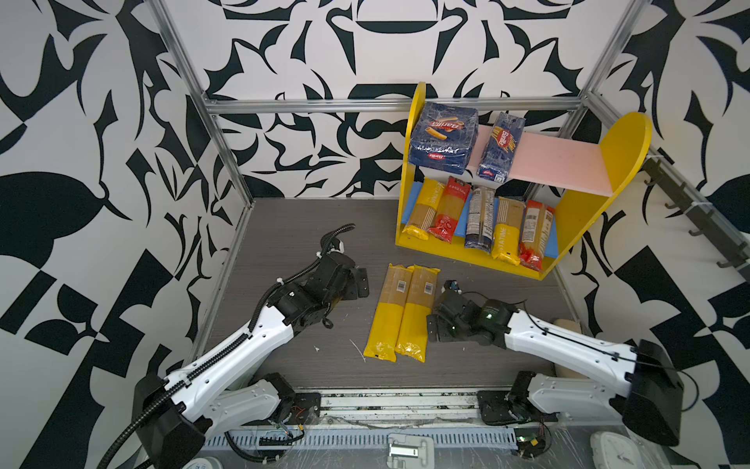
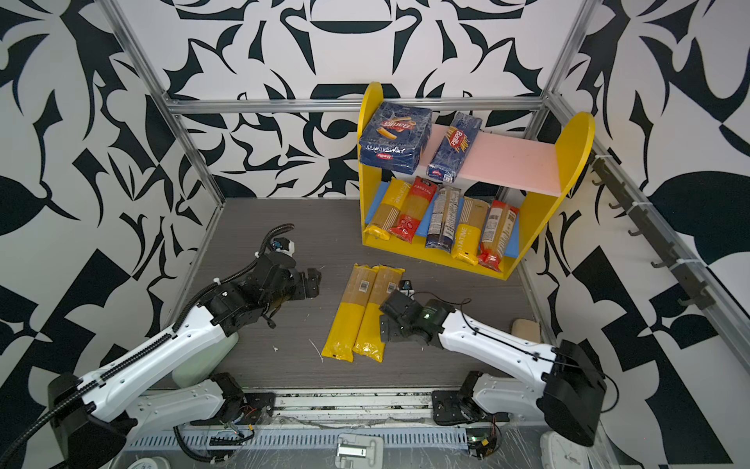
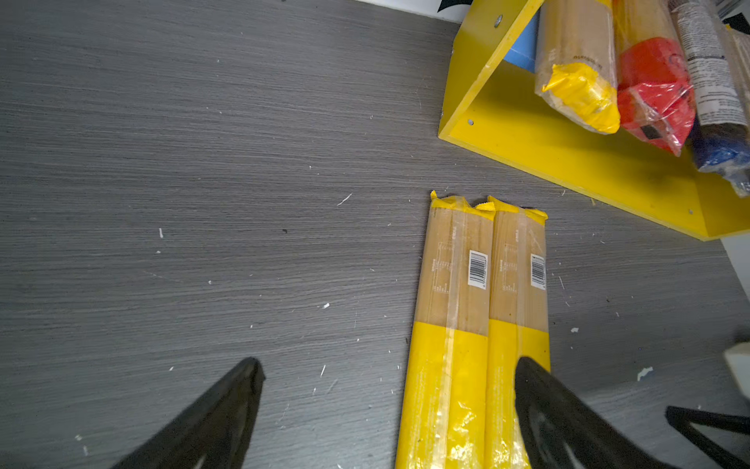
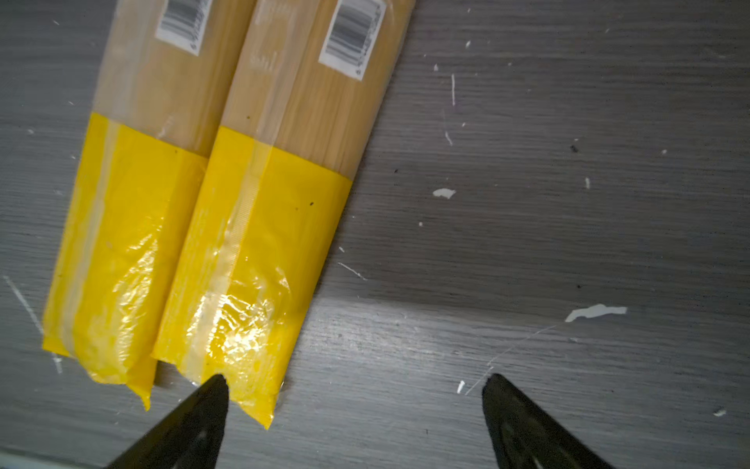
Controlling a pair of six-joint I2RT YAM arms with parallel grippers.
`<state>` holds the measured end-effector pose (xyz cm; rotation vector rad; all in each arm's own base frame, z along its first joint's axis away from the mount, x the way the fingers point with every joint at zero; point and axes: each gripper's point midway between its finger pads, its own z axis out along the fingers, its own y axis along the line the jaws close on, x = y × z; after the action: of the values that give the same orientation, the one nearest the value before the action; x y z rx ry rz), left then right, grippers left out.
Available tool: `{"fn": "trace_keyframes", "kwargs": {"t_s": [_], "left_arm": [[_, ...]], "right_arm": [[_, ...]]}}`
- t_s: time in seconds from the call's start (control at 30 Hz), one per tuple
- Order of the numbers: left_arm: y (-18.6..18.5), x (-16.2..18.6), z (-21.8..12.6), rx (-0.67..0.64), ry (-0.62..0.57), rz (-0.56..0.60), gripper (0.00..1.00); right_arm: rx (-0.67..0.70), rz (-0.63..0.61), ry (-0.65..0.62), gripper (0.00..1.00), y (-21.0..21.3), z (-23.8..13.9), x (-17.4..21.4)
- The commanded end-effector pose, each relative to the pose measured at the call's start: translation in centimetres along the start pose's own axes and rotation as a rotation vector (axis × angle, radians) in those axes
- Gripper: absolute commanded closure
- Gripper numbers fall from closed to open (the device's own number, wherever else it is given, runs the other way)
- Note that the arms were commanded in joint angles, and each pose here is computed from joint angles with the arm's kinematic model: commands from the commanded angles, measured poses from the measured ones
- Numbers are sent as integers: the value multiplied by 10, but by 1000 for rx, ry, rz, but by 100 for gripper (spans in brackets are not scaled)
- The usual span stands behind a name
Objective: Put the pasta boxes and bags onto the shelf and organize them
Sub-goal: 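Lower the right gripper over the yellow end of the nearer spaghetti bag, then close the right gripper on the yellow end of the spaghetti bag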
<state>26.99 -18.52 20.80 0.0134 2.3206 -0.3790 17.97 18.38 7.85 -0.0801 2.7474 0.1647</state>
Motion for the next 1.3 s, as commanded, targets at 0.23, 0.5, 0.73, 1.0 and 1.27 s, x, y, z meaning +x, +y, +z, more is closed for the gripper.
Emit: {"fn": "trace_keyframes", "kwargs": {"t_s": [0.23, 0.5, 0.73, 1.0, 1.27], "left_arm": [[5, -6, 1, 44, -7, -31, 1], [16, 0, -5, 27, -6, -43, 1], [23, 4, -7, 16, -3, -50, 1], [27, 7, -12, 16, -6, -57, 1], [30, 9, -15, 16, -11, -59, 1]], "right_arm": [[44, 96, -98, 0, 26, 21, -7], [-31, 112, -63, 0, 53, 39, 8], [3, 107, -37, 0, 57, 52, 19], [-26, 119, -48, 0, 71, 57, 26], [11, 111, -81, 0, 77, 47, 23]]}}
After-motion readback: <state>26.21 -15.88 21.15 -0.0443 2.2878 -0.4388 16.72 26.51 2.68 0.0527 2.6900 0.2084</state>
